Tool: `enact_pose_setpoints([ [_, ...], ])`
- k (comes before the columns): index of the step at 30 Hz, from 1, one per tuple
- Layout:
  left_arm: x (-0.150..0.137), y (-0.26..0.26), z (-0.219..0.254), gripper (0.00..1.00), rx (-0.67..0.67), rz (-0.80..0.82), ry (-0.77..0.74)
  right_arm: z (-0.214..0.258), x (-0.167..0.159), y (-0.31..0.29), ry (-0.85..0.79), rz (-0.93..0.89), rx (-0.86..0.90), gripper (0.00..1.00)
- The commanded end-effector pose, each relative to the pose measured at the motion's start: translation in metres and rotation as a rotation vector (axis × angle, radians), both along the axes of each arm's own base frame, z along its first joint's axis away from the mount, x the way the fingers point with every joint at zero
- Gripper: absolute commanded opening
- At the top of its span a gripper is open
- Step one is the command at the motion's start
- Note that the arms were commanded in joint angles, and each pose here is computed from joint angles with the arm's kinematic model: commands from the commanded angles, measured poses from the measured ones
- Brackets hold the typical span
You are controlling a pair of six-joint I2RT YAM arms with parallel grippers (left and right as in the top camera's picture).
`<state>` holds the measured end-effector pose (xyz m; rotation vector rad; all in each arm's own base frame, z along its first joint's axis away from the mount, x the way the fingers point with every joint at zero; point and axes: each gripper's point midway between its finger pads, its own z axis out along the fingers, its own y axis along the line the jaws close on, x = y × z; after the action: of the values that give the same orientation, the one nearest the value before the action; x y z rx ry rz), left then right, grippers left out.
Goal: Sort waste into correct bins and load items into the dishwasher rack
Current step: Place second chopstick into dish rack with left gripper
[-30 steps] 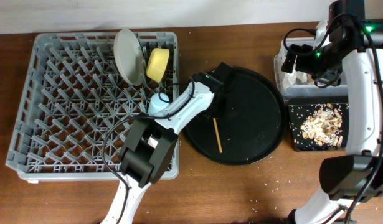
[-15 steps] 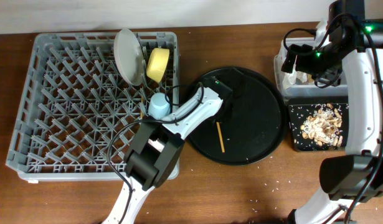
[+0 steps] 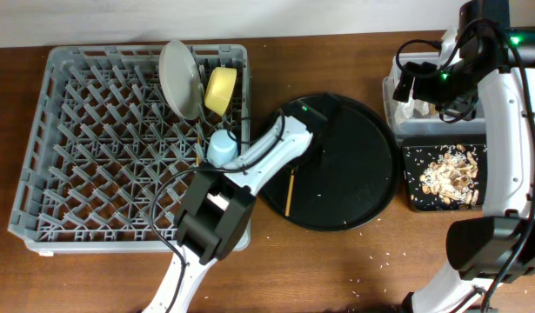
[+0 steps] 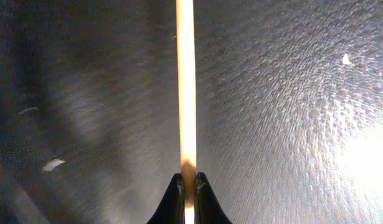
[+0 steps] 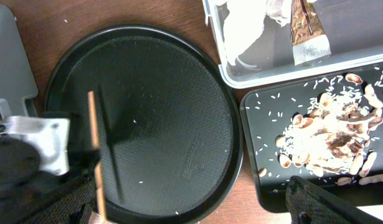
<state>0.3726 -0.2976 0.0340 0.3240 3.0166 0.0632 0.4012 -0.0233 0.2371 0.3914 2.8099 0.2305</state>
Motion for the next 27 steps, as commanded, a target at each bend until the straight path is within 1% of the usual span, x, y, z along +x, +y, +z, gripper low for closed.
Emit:
enact_pose_setpoints([
  [1,0.033,0.029,0.082,0.00,-0.042,0.047,-0.100,0.009,0.000,0.000,-0.025,0.006,-0.016,0.99],
  [3,0.035,0.059,0.128,0.00,-0.039,0.098,-0.128,0.009,0.000,0.000,-0.025,0.006,-0.016,0.99],
  [5,0.034,0.088,0.157,0.00,-0.017,0.143,-0.154,0.009,0.000,0.000,-0.025,0.006,-0.016,0.99],
  [7,0.026,0.124,0.182,0.00,0.015,0.198,-0.159,0.009,0.000,0.000,-0.025,0.006,-0.016,0.98],
  [9,0.018,0.152,0.200,0.00,0.044,0.231,-0.166,0.009,0.000,0.000,-0.025,0.006,-0.016,0.98],
  [11,0.012,0.164,0.214,0.00,0.017,0.236,-0.181,0.009,0.000,0.000,-0.025,0.006,-0.016,0.98],
  [14,0.004,0.187,0.228,0.00,0.043,0.268,-0.212,0.009,0.000,0.000,-0.025,0.006,-0.016,0.99],
  [16,-0.004,0.205,0.217,0.00,0.107,0.272,-0.174,0.009,0.000,0.000,-0.025,0.006,-0.016,0.98],
  [17,-0.010,0.217,0.202,0.00,0.175,0.273,-0.134,0.009,0.000,0.000,-0.025,0.006,-0.016,0.99],
  [20,-0.015,0.235,0.166,0.00,0.310,0.271,-0.073,0.009,0.000,0.000,-0.025,0.006,-0.016,0.98],
  [23,-0.014,0.239,0.122,0.00,0.333,0.275,-0.040,0.009,0.000,0.000,-0.025,0.006,-0.016,0.98],
  [27,-0.008,0.249,0.091,0.00,0.327,0.307,-0.049,0.009,0.000,0.000,-0.025,0.006,-0.016,0.98],
])
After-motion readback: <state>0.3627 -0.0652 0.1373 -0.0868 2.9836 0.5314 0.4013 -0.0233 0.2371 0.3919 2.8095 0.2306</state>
